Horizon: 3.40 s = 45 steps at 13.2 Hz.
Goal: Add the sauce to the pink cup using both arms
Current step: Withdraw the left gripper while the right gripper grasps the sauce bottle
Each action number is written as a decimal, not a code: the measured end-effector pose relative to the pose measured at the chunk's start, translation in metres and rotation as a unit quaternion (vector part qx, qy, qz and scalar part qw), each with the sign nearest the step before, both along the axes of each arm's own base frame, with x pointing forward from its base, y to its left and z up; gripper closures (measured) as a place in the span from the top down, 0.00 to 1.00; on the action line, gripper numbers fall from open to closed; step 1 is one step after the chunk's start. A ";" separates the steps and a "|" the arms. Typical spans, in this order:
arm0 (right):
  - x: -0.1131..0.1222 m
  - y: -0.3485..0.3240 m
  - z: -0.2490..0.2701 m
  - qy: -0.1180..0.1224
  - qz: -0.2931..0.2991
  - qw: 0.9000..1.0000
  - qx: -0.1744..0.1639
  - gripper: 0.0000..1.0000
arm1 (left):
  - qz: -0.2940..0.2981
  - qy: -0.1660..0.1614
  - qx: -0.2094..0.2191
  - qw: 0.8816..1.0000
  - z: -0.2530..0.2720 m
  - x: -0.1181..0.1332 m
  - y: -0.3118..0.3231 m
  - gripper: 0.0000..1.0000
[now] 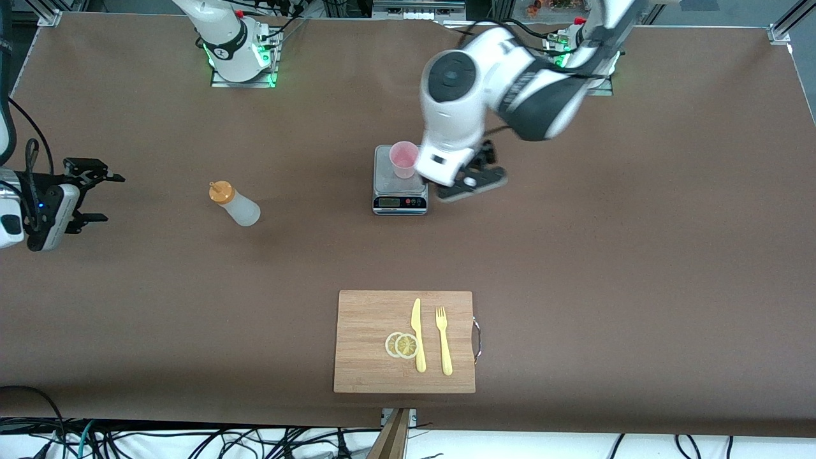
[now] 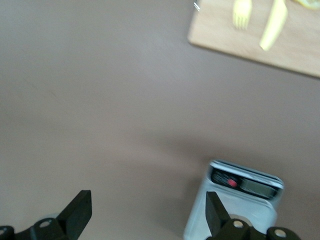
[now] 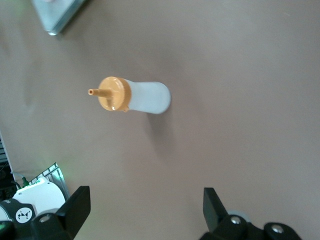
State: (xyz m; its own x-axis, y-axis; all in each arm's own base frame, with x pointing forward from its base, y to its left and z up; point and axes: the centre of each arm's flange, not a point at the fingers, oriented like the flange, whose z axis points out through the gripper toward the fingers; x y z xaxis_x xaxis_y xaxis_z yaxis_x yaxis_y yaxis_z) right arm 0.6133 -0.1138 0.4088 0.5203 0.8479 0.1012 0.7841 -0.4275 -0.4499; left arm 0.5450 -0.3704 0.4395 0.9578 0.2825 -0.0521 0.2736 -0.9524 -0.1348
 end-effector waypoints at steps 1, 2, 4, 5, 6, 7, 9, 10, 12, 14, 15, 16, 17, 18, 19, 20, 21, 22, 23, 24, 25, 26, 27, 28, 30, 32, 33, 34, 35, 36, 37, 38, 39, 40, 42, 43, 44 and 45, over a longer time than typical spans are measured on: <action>-0.002 0.002 -0.008 0.000 0.014 1.000 0.020 1.00 | -0.003 0.000 -0.003 1.000 0.009 0.023 0.041 1.00; -0.003 0.003 -0.016 -0.003 0.026 0.999 0.043 1.00 | -0.003 -0.001 -0.006 1.000 0.015 0.043 0.082 1.00; -0.008 -0.001 -0.035 -0.008 0.049 0.995 0.088 1.00 | -0.003 0.000 -0.013 1.000 0.019 0.077 0.164 1.00; -0.009 -0.004 -0.044 -0.011 0.061 0.993 0.105 1.00 | -0.002 -0.003 -0.018 1.000 0.020 0.089 0.202 1.00; -0.011 -0.006 -0.054 -0.014 0.072 0.990 0.121 1.00 | 0.004 -0.009 -0.023 1.000 0.021 0.100 0.238 1.00; -0.012 -0.007 -0.062 -0.018 0.081 0.987 0.134 1.00 | 0.008 -0.021 -0.028 0.999 0.023 0.109 0.272 1.00; -0.018 -0.010 -0.081 -0.031 0.093 0.982 0.161 1.00 | 0.005 -0.034 -0.034 0.999 0.026 0.119 0.333 1.00; -0.023 -0.011 -0.092 -0.036 0.095 0.978 0.180 1.00 | 0.004 -0.036 -0.035 0.999 0.028 0.120 0.361 1.00; -0.035 -0.016 -0.114 -0.050 0.099 0.968 0.224 1.00 | 0.002 -0.042 -0.037 0.998 0.033 0.120 0.409 1.00; -0.047 -0.024 -0.134 -0.071 0.103 0.956 0.267 1.00 | -0.004 -0.050 -0.033 0.998 0.045 0.115 0.431 1.00; -0.051 -0.030 -0.143 -0.083 0.105 0.950 0.284 1.00 | -0.011 -0.054 -0.035 0.998 0.051 0.113 0.435 1.00; -0.055 -0.034 -0.153 -0.098 0.109 0.942 0.301 1.00 | -0.018 -0.057 -0.042 0.997 0.059 0.110 0.437 1.00; -0.057 -0.037 -0.165 -0.117 0.113 0.932 0.323 1.00 | -0.025 -0.060 -0.046 0.997 0.066 0.104 0.440 1.00; -0.060 -0.038 -0.178 -0.137 0.120 0.920 0.346 1.00 | -0.031 -0.061 -0.047 0.997 0.074 0.097 0.442 1.00; -0.063 -0.037 -0.195 -0.159 0.125 0.906 0.371 1.00 | -0.037 -0.062 -0.047 0.996 0.082 0.087 0.443 1.00; -0.068 -0.036 -0.214 -0.176 0.128 0.893 0.395 1.00 | -0.044 -0.062 -0.047 0.996 0.093 0.074 0.441 1.00; -0.073 -0.034 -0.232 -0.188 0.128 0.882 0.413 1.00 | -0.051 -0.061 -0.045 0.996 0.106 0.058 0.439 1.00; -0.077 -0.031 -0.246 -0.196 0.126 0.873 0.429 1.00 | -0.056 -0.054 -0.045 0.996 0.119 0.042 0.437 1.00; -0.082 -0.026 -0.257 -0.201 0.123 0.864 0.445 1.00 | -0.060 -0.038 -0.046 0.996 0.131 0.024 0.433 1.00; -0.086 -0.023 -0.263 -0.204 0.123 0.858 0.456 1.00 | -0.066 -0.024 -0.046 0.996 0.141 0.011 0.430 1.00; -0.088 -0.019 -0.264 -0.209 0.123 0.852 0.464 1.00 | -0.076 -0.018 -0.047 0.996 0.151 0.001 0.429 1.00; -0.088 -0.015 -0.263 -0.215 0.121 0.846 0.473 1.00 | -0.090 -0.013 -0.052 0.994 0.161 -0.008 0.432 1.00; -0.087 -0.011 -0.263 -0.222 0.119 0.840 0.481 0.99 | -0.103 -0.012 -0.060 0.993 0.169 -0.016 0.437 1.00; -0.087 -0.005 -0.263 -0.227 0.117 0.835 0.488 1.00 | -0.111 -0.017 -0.068 0.991 0.175 -0.020 0.443 1.00; -0.088 0.009 -0.266 -0.231 0.117 0.827 0.498 1.00 | -0.119 -0.031 -0.070 0.990 0.188 -0.022 0.447 1.00; -0.091 0.022 -0.275 -0.233 0.119 0.820 0.509 1.00 | -0.128 -0.037 -0.068 0.989 0.194 -0.021 0.439 1.00; -0.092 0.028 -0.280 -0.234 0.121 0.816 0.514 1.00 | -0.131 -0.037 -0.068 0.988 0.195 -0.020 0.435 1.00; -0.093 0.032 -0.286 -0.233 0.124 0.814 0.518 1.00 | -0.134 -0.038 -0.068 0.988 0.196 -0.020 0.433 1.00; -0.094 0.035 -0.288 -0.232 0.125 0.812 0.520 1.00 | -0.134 -0.040 -0.067 0.988 0.198 -0.019 0.432 1.00; -0.094 0.038 -0.289 -0.232 0.126 0.812 0.521 1.00 | -0.134 -0.042 -0.067 0.988 0.200 -0.019 0.433 1.00; -0.092 0.043 -0.288 -0.232 0.126 0.810 0.523 1.00 | -0.134 -0.043 -0.066 0.988 0.201 -0.019 0.433 1.00; -0.090 0.049 -0.288 -0.233 0.127 0.808 0.526 0.99 | -0.134 -0.045 -0.067 0.988 0.202 -0.018 0.433 1.00; -0.089 0.058 -0.287 -0.231 0.130 0.806 0.529 0.98 | -0.134 -0.046 -0.068 0.988 0.203 -0.018 0.433 1.00; -0.087 0.066 -0.287 -0.229 0.134 0.805 0.531 0.93 | -0.132 -0.046 -0.068 0.988 0.202 -0.017 0.434 1.00; -0.086 0.076 -0.287 -0.224 0.141 0.803 0.533 0.82 | -0.131 -0.046 -0.070 0.988 0.202 -0.016 0.435 1.00; -0.086 0.078 -0.287 -0.223 0.142 0.803 0.534 0.68 | -0.131 -0.049 -0.069 0.988 0.204 -0.016 0.435 1.00; -0.086 0.079 -0.288 -0.223 0.142 0.803 0.534 0.56 | -0.131 -0.051 -0.068 0.988 0.207 -0.016 0.435 1.00; -0.086 0.079 -0.288 -0.224 0.142 0.804 0.533 0.45 | -0.129 -0.047 -0.069 0.988 0.207 -0.017 0.436 1.00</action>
State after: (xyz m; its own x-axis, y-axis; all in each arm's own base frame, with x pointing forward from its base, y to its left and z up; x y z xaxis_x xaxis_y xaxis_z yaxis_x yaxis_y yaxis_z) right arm 0.5276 -0.0350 0.1212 0.0298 0.2338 0.9718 0.9671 0.2389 -0.0871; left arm 0.5280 0.0656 0.6470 0.9995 0.0256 0.0200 0.0253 -0.9995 0.0164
